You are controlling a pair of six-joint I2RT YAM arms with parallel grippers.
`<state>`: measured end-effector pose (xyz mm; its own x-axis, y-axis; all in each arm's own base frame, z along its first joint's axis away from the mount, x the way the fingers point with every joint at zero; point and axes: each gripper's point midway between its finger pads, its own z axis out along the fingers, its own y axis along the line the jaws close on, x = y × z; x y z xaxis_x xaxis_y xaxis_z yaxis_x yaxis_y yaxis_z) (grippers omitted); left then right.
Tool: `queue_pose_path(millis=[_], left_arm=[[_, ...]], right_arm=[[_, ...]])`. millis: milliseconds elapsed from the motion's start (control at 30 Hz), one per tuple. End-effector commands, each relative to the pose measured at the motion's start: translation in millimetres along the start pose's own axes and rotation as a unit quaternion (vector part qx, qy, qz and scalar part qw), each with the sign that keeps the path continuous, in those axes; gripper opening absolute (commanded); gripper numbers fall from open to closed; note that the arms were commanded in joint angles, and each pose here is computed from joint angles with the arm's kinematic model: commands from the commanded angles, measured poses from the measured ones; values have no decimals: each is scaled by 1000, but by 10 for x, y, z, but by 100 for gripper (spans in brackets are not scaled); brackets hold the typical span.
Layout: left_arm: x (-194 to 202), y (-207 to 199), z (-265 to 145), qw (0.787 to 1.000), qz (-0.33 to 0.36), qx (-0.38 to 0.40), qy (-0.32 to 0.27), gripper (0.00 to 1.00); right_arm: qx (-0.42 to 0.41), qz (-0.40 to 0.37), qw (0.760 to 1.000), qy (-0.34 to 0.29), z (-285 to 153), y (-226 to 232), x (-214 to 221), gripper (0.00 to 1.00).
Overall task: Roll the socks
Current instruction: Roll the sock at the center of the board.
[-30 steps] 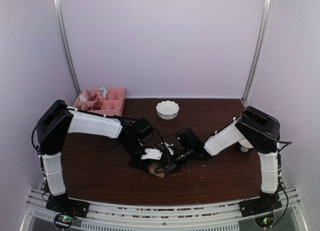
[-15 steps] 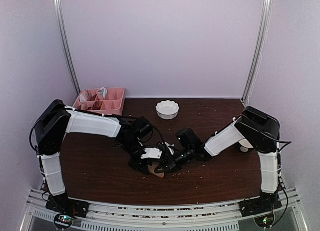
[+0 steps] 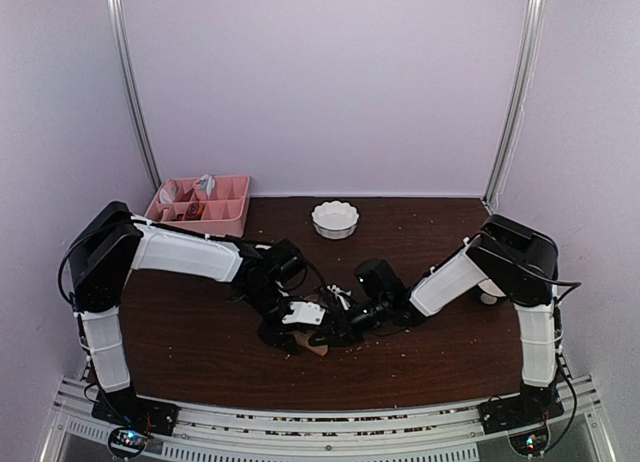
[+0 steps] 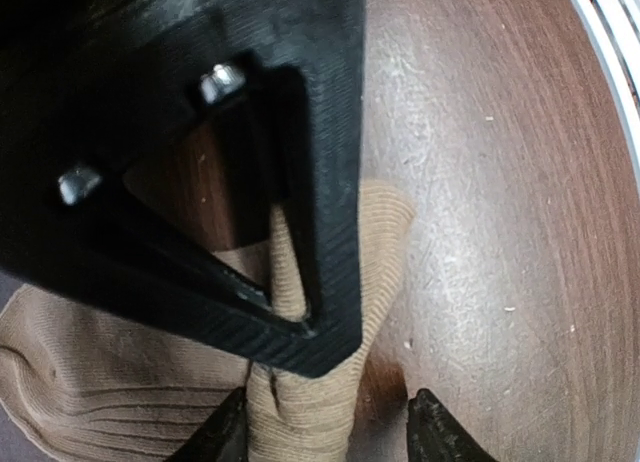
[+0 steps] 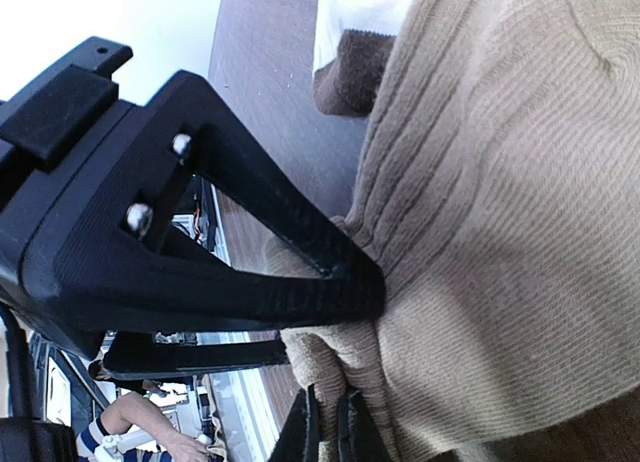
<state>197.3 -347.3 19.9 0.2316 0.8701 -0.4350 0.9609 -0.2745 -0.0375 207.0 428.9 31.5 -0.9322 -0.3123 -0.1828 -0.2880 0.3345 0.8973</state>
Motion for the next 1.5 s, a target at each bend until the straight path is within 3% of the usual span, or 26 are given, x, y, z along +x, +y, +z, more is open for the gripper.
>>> queue_pose_path(millis=[0, 267, 467, 900, 1033, 1267, 1367, 1467], left_arm=[[-128, 108, -229, 998, 23, -49, -12, 54], [-209, 79, -432, 997, 40, -67, -28, 56], [-101, -41, -240, 998, 47, -37, -5, 54], [47, 170, -11, 998, 19, -53, 36, 45], [56, 147, 27, 998, 16, -44, 35, 34], [71, 94, 90, 999, -19, 1, 31, 2], [50, 104, 53, 997, -69, 44, 2, 0], [81, 82, 41, 988, -120, 98, -17, 1]], right_arm=[[71, 70, 995, 11, 14, -539, 241, 0], [72, 72, 995, 13, 9, -554, 271, 0], [67, 73, 995, 11, 23, -542, 245, 0], [61, 74, 995, 12, 1, -513, 256, 0], [58, 75, 995, 6, -19, -498, 239, 0], [61, 56, 996, -31, -109, -427, 128, 0], [81, 22, 995, -58, -221, -397, 97, 16], [119, -14, 990, -73, -358, -436, 125, 24]])
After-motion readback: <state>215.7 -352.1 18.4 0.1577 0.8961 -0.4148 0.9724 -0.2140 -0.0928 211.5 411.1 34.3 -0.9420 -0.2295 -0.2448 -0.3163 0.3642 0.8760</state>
